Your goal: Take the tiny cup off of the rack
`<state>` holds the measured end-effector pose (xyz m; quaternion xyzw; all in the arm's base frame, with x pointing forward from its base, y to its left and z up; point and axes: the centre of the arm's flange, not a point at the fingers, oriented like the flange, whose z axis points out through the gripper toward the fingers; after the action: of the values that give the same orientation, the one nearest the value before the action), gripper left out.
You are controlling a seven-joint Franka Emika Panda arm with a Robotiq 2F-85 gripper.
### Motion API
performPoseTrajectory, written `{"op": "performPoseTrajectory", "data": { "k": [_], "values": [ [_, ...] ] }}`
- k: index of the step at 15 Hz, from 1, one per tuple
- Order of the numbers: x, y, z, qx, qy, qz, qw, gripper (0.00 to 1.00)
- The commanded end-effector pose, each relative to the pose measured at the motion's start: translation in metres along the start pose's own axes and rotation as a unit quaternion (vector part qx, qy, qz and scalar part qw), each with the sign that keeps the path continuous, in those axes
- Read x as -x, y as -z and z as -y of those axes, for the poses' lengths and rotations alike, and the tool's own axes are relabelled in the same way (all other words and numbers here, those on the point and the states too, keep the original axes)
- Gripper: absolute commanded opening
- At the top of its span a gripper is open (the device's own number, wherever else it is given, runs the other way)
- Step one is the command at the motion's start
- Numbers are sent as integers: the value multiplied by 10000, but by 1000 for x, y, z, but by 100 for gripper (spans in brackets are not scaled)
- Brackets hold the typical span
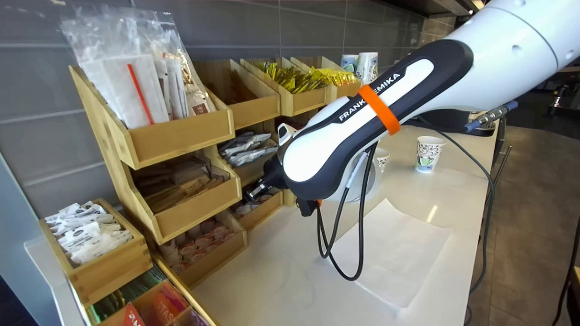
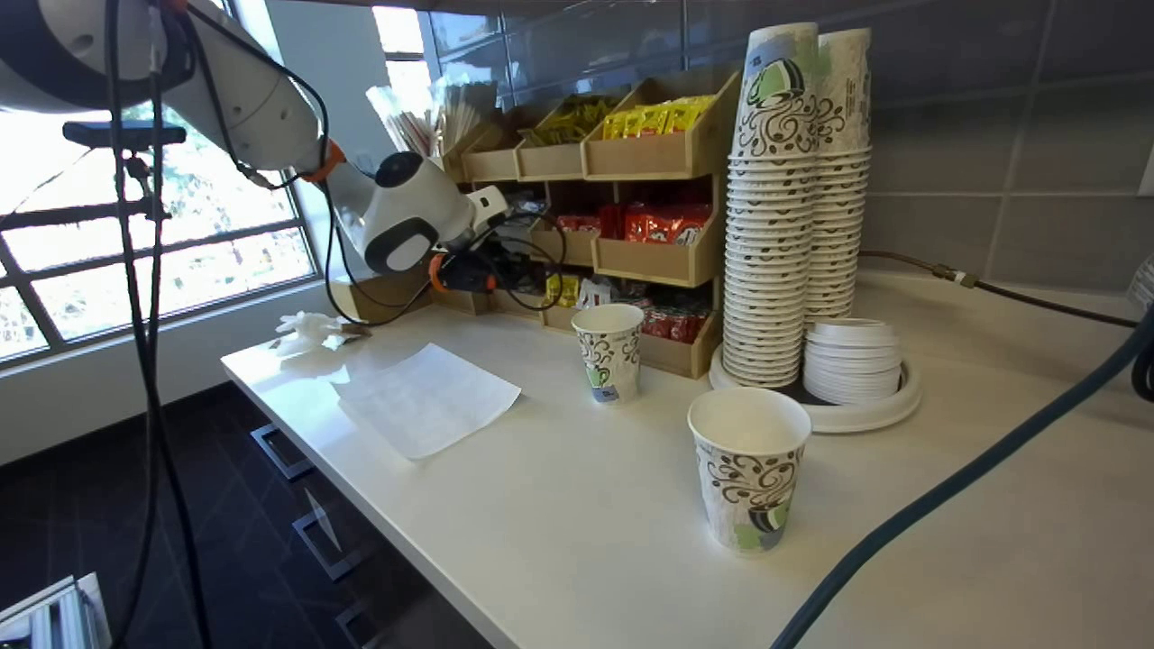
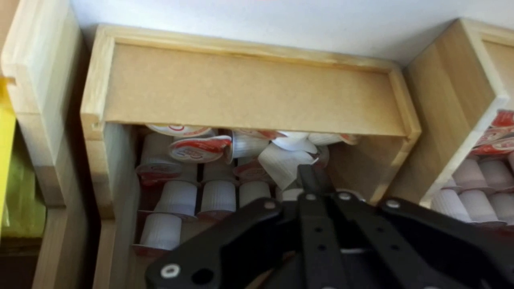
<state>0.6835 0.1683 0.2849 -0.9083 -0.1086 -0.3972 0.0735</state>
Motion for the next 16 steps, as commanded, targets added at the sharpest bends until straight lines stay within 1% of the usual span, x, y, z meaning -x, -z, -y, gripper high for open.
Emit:
{"op": "performPoseTrajectory", "data": {
  "k": [1, 5, 8, 10, 11, 12, 13, 16],
  "values": [
    [-6, -6, -4, 16, 68, -143, 9999, 0],
    [-7, -5, -5, 20, 61, -155, 9999, 0],
    [-9, 2, -6, 20, 48, -210, 9998, 0],
    [-8, 3, -7, 5, 36, -158, 9999, 0],
    [-7, 1, -7, -1, 14, -141, 9999, 26],
    [-7, 0, -7, -10, 3, -133, 9999, 28],
    [-6, -1, -6, -7, 1, -132, 9999, 33],
    [-7, -4, -4, -16, 10, -145, 9999, 54]
  ]
}}
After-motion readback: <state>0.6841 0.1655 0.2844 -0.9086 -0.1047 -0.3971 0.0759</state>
